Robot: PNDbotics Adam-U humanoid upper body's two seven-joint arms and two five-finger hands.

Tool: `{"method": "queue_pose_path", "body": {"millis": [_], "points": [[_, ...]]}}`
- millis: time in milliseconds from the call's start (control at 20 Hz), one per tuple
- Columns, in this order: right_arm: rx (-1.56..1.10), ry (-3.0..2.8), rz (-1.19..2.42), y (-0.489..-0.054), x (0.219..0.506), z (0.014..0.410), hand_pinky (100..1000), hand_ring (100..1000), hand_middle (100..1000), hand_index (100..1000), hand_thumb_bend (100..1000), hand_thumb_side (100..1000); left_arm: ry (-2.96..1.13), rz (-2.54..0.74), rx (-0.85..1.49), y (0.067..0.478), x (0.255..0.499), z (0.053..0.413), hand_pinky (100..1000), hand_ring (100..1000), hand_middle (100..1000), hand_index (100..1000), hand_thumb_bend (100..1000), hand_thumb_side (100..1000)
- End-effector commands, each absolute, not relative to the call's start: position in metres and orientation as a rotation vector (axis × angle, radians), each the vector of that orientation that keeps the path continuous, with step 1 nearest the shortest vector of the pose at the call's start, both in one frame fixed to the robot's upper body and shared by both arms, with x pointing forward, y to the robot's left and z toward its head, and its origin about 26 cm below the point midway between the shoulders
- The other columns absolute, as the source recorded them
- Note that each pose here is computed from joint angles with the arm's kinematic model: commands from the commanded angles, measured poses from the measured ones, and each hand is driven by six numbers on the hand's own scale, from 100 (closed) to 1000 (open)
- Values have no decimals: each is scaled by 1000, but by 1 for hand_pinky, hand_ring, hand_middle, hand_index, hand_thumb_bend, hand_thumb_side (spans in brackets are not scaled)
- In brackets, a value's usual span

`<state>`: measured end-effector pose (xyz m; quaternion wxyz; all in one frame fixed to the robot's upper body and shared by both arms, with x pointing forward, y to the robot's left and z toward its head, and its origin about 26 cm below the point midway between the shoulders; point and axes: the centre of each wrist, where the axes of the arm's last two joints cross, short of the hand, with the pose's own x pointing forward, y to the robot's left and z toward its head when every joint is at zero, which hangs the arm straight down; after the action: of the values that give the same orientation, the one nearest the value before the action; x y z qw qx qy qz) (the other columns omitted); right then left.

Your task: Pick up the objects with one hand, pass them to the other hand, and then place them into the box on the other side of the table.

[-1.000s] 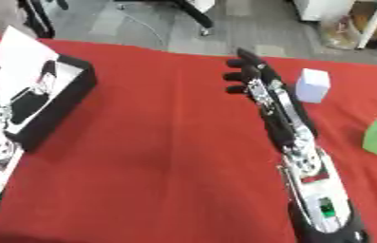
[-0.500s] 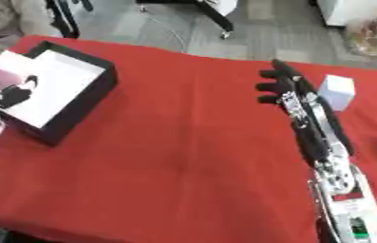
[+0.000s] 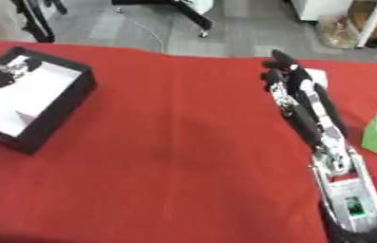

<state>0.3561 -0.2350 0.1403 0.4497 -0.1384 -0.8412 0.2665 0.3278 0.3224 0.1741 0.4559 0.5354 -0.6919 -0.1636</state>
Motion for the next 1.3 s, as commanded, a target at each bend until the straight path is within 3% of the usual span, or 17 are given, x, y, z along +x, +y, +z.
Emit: {"method": "queue_pose_path", "body": {"millis": [50, 500, 850, 1300], "points": [[-683, -1972, 749, -284, 365, 155, 805, 885, 916, 991, 100, 767, -1949, -384, 1178, 298, 312, 190, 755, 852, 821, 901, 872, 611], [-1192, -1371, 770, -383, 396, 128, 883, 946, 952, 999, 100, 720, -2117, -404, 736, 248, 294, 160, 726, 830, 792, 887, 860, 599], [-1323, -1119, 796, -394, 402, 114, 893, 940, 939, 998, 100, 743, -2059, -443, 602, 230, 294, 132, 716, 820, 782, 884, 858, 598], [-1297, -974, 796, -402, 401, 94, 885, 927, 928, 995, 100, 786, -2021, -460, 556, 225, 294, 119, 710, 811, 773, 881, 860, 600]]}}
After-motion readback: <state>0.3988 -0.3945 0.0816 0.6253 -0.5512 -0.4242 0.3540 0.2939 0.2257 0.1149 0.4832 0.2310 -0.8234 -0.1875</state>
